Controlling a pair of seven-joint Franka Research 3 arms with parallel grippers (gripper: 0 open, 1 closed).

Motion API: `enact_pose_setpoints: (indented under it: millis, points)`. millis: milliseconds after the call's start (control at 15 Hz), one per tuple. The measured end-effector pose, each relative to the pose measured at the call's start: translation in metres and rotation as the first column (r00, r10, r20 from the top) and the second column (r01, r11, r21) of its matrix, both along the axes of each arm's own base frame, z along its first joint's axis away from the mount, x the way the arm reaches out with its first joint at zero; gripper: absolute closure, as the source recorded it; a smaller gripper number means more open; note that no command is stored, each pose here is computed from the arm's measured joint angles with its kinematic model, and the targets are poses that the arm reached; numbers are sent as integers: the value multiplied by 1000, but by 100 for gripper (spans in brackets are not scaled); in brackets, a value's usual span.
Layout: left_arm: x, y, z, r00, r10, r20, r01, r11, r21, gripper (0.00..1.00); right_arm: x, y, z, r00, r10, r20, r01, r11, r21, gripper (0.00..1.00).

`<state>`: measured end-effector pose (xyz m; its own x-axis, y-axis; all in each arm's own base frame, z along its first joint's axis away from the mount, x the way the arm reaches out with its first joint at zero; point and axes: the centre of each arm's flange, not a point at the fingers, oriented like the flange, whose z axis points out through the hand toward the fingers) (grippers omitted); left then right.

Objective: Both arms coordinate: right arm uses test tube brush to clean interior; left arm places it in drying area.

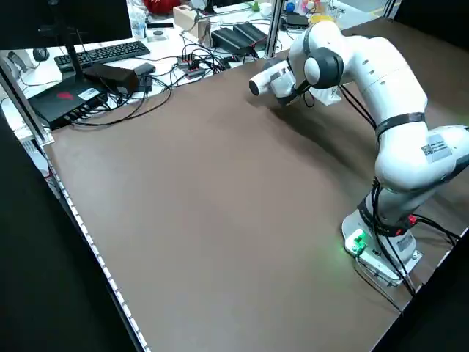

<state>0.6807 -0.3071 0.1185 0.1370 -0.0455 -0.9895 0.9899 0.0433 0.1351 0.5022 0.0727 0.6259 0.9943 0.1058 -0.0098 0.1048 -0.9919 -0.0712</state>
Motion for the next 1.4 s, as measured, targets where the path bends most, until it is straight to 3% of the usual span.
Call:
enact_pose_setpoints:
  millis: [1400]
  points:
    - [-6, 2, -22, 1000, 3, 26, -3, 1000, 9, 74, 0, 0, 0, 1000, -1, 0, 1, 1000, 0, 0]
